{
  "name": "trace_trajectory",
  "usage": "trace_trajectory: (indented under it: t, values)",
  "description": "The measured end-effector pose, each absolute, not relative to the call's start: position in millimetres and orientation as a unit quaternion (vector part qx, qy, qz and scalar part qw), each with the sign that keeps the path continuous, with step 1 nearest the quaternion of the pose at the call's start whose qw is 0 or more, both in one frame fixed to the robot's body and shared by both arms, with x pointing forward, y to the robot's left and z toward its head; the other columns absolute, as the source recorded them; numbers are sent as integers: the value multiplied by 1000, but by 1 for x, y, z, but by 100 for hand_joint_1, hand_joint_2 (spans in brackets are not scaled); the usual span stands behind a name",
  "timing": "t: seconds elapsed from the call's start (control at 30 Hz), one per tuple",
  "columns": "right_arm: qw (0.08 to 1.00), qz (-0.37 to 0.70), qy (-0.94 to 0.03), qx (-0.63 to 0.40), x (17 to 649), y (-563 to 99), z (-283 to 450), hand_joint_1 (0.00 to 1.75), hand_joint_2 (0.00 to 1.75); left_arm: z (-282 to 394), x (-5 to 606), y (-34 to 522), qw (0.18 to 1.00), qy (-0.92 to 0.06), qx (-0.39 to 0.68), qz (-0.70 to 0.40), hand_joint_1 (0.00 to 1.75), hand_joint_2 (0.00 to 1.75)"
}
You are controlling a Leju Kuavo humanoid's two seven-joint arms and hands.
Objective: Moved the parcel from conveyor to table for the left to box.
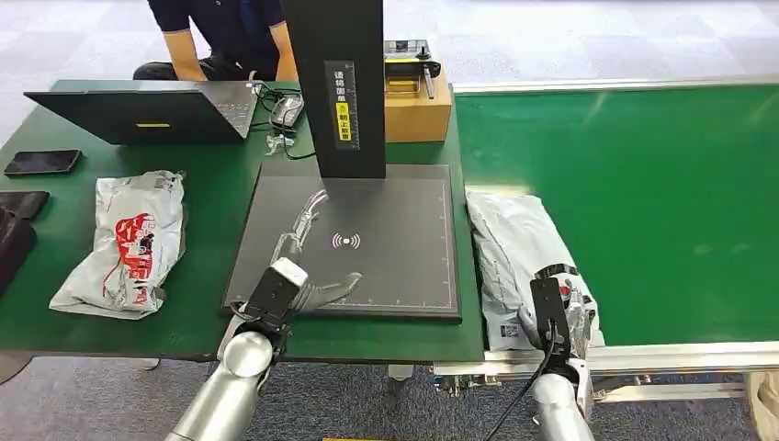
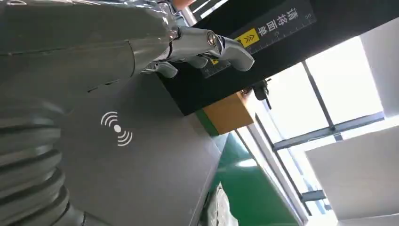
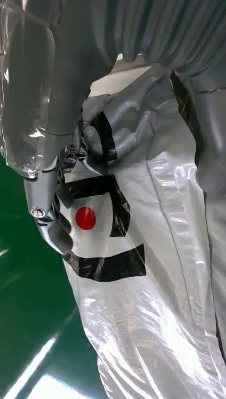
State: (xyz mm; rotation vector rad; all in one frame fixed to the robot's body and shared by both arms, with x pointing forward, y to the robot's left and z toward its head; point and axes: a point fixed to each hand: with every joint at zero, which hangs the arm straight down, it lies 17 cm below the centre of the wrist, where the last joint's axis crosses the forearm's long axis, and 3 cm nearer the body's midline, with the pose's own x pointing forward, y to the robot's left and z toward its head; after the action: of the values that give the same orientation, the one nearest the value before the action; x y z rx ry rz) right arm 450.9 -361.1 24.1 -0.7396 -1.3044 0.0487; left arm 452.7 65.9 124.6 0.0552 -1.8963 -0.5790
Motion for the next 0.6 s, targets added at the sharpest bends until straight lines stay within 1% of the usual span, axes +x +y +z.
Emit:
trace_trajectory:
  t: [0.03,0.07,0.2,0.33,0.37,0.4,0.43,0.47,0.6]
  values:
    - [731,22,-593,-336,451,-361,24,131,175,124,453,66,548,-800,23,-245,0,175]
    - [731,21,-593,-336,451,-361,25,134,175,125,452,66,547,-800,24,-245,0,175]
    - [729,16,-596,-336,451,-363,29,141,175,125,451,67,547,-800,26,-244,0,175]
    - [730,14,-595,-336,450,-365,29,141,175,126,450,67,547,-801,26,-243,0,175]
    - [730,13,-595,-336,449,-365,29,145,175,126,450,67,547,-801,26,-243,0,175]
    - [730,13,-595,-336,449,-364,29,162,175,127,450,67,547,-801,26,-242,0,175]
    - [730,13,-595,-336,449,-364,29,166,175,127,450,67,546,-801,26,-242,0,175]
    - [730,13,-595,-336,449,-364,29,175,175,127,450,67,546,-801,26,-242,0,175]
    - [730,12,-595,-337,448,-365,29,175,175,127,450,67,547,-801,26,-242,0,175]
